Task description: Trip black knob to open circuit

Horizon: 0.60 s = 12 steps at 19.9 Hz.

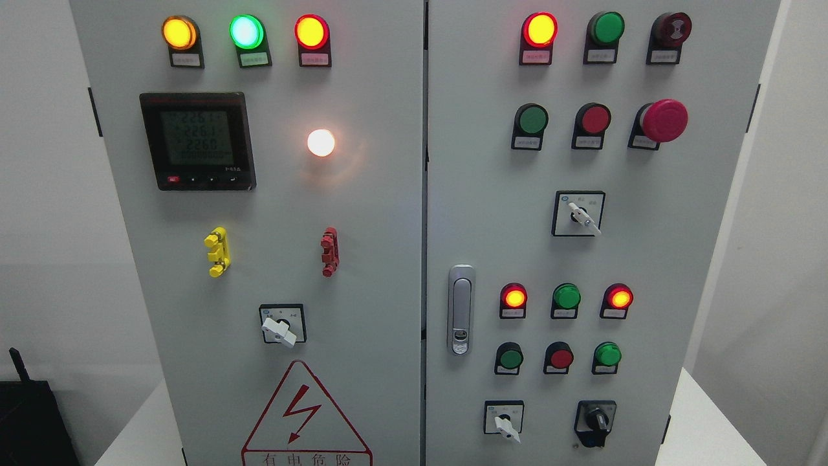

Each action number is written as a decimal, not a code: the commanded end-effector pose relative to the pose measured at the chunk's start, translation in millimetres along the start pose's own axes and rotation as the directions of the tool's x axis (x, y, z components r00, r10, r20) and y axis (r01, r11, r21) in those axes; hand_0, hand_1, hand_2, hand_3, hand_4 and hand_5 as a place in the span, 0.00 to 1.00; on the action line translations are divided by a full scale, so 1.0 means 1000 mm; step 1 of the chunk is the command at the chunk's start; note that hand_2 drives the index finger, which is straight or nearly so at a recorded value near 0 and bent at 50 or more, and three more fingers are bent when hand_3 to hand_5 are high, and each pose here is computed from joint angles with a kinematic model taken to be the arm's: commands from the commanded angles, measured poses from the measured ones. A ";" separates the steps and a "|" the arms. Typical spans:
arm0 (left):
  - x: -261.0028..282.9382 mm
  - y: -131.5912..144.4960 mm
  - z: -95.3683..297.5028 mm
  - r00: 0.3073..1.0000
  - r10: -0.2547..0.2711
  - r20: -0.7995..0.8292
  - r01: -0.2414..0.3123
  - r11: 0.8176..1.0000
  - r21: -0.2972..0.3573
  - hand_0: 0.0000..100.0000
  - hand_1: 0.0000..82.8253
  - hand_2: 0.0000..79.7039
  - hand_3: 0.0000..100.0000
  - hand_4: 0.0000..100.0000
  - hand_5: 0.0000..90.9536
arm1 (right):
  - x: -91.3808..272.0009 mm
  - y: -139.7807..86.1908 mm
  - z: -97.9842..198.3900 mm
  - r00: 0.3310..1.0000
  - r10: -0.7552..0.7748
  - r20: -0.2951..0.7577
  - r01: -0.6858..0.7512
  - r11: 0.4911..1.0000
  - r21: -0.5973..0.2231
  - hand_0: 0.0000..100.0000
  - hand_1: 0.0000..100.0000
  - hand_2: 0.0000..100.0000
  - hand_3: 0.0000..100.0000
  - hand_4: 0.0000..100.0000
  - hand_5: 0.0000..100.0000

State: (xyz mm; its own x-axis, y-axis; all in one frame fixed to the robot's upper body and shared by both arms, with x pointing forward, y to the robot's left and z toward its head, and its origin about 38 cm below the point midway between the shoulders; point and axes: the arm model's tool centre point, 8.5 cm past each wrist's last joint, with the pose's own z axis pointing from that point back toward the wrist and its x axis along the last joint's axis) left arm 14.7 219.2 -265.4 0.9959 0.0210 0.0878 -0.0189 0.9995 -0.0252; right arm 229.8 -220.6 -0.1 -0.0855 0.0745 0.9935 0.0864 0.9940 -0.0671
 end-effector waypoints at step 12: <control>0.000 -0.001 0.000 1.000 0.004 -0.002 -0.004 1.000 -0.001 0.12 0.47 0.00 0.00 0.00 0.00 | 0.057 -0.003 -0.050 0.991 -0.032 0.131 0.036 0.999 -0.027 0.65 0.72 0.00 1.00 1.00 0.99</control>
State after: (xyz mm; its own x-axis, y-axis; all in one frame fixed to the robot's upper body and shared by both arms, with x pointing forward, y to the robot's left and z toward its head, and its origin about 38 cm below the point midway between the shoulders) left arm 14.7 219.1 -265.4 0.9959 0.0210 0.0879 -0.0189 0.9995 -0.0252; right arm 266.8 -222.3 43.8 -0.1674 0.0519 0.9845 0.1148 0.9928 -0.0329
